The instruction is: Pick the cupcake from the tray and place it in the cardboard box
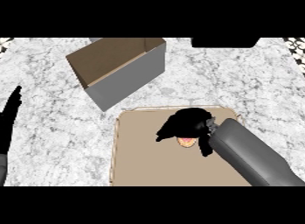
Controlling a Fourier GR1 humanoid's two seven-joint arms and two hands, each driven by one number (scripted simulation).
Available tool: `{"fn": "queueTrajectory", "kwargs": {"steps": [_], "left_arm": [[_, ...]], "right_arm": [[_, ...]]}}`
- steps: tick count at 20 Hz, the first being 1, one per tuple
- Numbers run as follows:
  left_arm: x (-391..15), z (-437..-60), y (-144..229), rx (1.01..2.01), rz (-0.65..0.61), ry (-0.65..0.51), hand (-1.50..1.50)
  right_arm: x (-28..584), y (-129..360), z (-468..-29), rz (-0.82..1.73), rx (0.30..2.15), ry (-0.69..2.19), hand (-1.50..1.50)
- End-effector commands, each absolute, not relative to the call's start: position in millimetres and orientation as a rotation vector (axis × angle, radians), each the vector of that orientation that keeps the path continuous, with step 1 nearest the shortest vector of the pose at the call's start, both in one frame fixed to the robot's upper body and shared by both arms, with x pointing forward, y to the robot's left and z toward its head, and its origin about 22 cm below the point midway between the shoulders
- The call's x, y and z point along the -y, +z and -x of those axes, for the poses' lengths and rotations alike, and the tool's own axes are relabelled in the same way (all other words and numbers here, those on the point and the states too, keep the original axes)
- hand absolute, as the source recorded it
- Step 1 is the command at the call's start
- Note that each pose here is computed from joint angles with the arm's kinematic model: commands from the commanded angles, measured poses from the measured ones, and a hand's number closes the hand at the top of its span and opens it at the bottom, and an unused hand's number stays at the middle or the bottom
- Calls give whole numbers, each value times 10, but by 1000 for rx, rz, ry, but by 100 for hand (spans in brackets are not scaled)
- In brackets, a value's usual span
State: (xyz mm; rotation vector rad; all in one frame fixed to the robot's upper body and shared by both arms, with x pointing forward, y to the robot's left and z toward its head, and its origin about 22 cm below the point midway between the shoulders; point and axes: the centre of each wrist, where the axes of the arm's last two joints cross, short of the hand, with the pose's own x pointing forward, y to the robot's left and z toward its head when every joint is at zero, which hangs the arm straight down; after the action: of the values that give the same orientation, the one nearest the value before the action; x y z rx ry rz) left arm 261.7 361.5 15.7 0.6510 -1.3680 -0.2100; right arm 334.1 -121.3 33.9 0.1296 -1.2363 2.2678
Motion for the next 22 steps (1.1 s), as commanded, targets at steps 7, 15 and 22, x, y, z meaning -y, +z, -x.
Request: {"fn": "queueTrajectory", "kwargs": {"steps": [7, 15, 22], "left_arm": [[-3594, -2647, 142, 1354, -634, -203, 0], [-3729, -2418, 78, 1321, -701, -167, 0], [-3643, -2494, 151, 1354, -671, -180, 0]], "right_arm": [[1167, 119, -3421, -19, 1539, 2191, 150], [1986, 106, -3622, 624, 1247, 1388, 150], [1862, 640, -3621, 1064, 1272, 1093, 150]]}}
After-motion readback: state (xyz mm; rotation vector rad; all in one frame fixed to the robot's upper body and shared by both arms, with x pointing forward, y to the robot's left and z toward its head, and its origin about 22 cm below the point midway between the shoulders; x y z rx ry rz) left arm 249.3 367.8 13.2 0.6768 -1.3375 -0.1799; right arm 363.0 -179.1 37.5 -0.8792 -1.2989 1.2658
